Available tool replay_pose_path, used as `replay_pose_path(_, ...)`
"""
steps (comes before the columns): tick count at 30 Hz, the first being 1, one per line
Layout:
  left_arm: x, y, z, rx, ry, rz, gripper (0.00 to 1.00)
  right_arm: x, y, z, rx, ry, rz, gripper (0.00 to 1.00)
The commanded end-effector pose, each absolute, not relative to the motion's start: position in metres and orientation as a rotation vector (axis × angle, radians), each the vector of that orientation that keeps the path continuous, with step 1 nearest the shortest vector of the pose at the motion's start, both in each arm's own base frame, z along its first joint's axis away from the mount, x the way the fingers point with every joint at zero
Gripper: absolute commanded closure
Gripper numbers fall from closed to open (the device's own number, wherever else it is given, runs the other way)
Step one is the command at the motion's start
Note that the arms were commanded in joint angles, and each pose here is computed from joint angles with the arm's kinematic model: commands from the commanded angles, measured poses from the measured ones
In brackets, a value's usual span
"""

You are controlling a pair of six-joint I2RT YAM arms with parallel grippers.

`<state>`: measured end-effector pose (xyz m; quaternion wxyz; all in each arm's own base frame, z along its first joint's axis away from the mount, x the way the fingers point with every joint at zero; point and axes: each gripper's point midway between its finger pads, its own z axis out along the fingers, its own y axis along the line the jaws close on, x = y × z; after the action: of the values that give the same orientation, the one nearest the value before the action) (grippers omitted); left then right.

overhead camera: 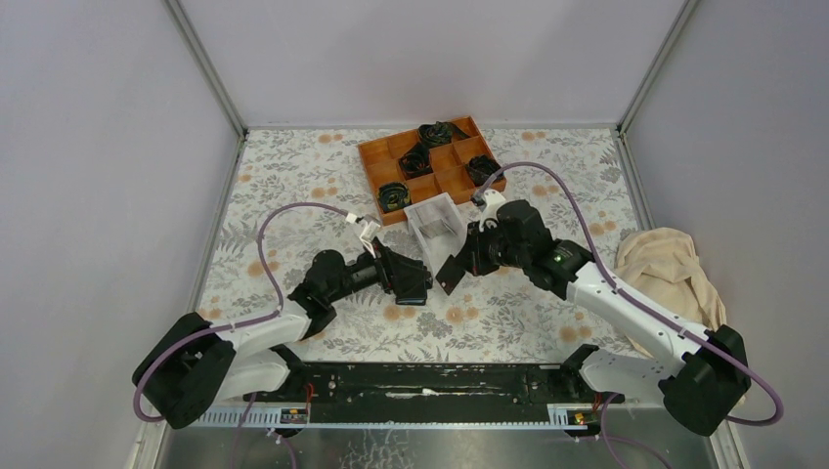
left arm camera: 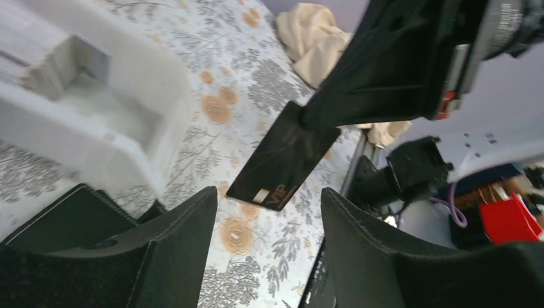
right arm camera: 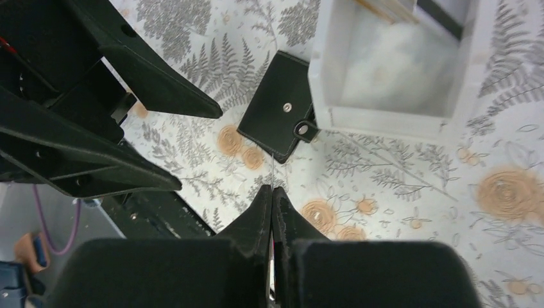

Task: Put the credit cards into the card holder
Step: Pick up the credit card from the storage box.

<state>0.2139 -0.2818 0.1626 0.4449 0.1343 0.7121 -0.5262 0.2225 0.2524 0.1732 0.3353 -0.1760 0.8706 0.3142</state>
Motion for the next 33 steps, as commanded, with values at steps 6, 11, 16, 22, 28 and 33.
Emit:
replay_pose_path(6,0.173,-0.295,0.185,0.612,1.570,-1.471,0.32,0.193,0.274,0.182,-0.490,2.222,1.088,1.00)
replay_pose_path(11,0.171,-0.295,0.175,0.620,1.588,-1.479,0.32,0.188,0.279,0.184,-0.496,2.210,1.152,1.00)
replay_pose_path(16,0.170,-0.296,0.168,0.631,1.604,-1.489,0.32,0.185,0.284,0.184,-0.503,2.201,1.201,1.00)
replay_pose_path(22,0.173,-0.297,0.160,0.631,1.623,-1.477,0.32,0.180,0.286,0.184,-0.518,2.196,1.237,1.00)
replay_pose_path(28,0.169,-0.302,0.156,0.666,1.627,-1.517,0.32,0.178,0.289,0.182,-0.539,2.198,1.266,1.00)
replay_pose_path(33,0.160,-0.307,0.158,0.702,1.599,-1.604,0.36,0.178,0.292,0.179,-0.556,2.206,1.272,1.00)
